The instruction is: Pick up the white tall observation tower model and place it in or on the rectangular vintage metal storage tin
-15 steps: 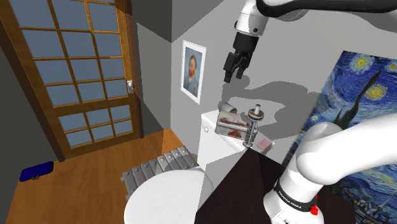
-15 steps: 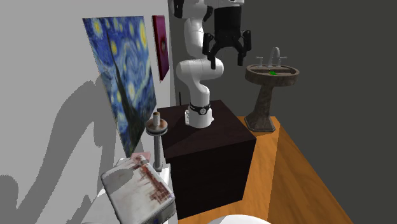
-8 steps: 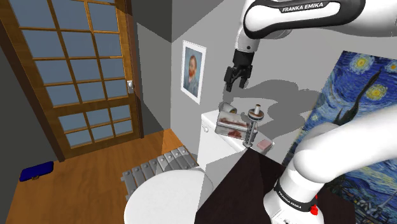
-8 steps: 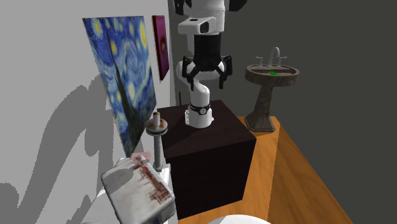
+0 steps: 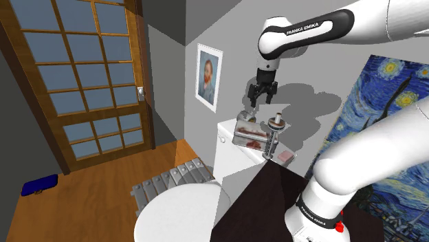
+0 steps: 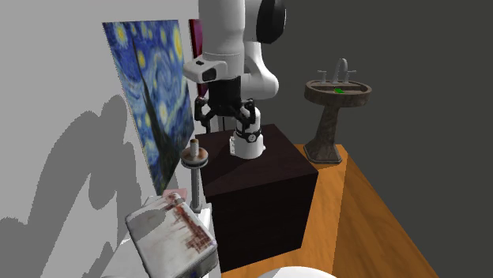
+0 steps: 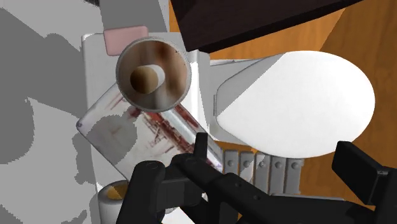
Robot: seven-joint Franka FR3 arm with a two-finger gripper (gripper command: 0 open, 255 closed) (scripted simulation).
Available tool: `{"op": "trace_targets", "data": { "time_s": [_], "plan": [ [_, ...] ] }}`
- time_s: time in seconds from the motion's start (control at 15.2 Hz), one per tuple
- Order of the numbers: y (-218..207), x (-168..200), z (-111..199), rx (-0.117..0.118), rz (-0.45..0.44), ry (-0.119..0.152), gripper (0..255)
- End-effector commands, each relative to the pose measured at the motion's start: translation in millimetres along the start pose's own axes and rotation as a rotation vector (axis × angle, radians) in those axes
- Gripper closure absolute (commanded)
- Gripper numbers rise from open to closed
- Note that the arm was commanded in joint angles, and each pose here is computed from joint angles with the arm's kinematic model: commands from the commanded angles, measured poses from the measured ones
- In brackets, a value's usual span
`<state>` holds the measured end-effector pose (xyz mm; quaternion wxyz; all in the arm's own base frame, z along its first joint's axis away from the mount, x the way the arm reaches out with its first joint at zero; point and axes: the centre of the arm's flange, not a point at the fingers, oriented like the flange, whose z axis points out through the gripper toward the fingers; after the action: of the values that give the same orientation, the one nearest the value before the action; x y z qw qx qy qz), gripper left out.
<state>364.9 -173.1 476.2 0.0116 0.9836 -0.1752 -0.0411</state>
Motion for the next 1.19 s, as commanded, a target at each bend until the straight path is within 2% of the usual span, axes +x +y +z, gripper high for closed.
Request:
{"op": "trace_targets", "data": {
  "time_s": [0.0, 0.59, 1.12],
  "plan": [
    [16.8, 7.7, 16.6, -0.011, 0.046, -0.023, 0],
    [106.4, 25.7, 89.4, -0.059, 0.251, -0.126, 0],
    [108.1, 20.5, 129.0, -0.059, 0.251, -0.126, 0]
  ]
}}
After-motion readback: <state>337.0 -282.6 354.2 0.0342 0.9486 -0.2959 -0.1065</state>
